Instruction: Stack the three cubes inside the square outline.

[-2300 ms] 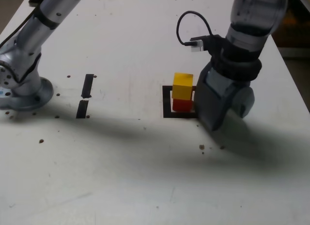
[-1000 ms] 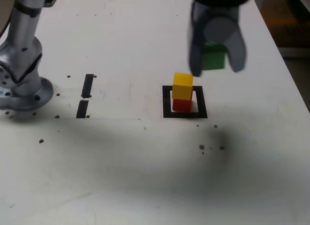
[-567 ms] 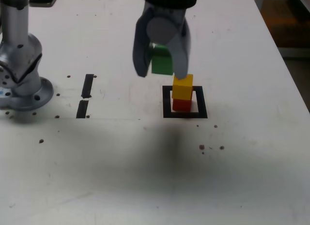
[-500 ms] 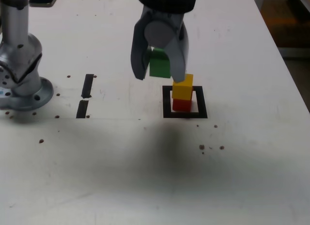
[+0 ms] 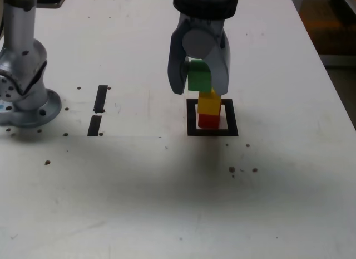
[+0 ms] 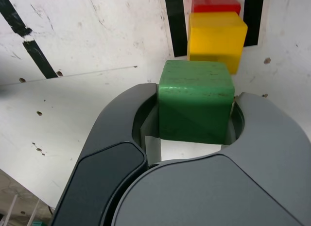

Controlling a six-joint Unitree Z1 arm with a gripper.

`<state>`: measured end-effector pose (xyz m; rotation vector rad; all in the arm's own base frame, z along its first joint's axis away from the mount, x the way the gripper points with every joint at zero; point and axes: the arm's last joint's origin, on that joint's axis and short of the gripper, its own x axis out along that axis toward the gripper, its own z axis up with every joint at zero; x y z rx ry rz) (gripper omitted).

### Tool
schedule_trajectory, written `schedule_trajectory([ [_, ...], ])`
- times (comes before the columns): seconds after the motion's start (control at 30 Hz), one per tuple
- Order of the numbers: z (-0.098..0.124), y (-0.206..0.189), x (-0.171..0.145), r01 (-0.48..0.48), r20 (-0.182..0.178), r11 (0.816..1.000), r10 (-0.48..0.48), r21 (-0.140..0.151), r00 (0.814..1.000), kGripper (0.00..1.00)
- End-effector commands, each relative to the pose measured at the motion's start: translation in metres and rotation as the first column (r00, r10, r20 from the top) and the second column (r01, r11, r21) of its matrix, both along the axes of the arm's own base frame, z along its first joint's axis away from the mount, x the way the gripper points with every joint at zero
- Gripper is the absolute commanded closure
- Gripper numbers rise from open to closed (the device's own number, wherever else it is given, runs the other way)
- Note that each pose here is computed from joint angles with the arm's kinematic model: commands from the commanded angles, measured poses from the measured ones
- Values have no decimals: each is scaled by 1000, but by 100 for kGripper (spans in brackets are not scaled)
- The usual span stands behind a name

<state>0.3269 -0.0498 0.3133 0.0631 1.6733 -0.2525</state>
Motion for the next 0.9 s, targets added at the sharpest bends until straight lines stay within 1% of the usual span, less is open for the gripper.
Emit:
schedule_trajectory([
  [0.0,-2,3,2,-4,-6,1000,4,9,1000,75],
  [0.13,-6,5,7,-5,-7,1000,5,19,1000,68],
  [0.27,-7,6,12,1,10,999,-2,40,1000,63],
  [0.4,-8,6,15,11,26,998,-12,55,1000,51],
  [0.47,-10,6,16,16,26,998,-17,57,1000,43],
  [0.53,-11,7,16,19,21,998,-20,56,1000,39],
  [0.87,-18,7,17,26,3,998,-26,57,1000,30],
])
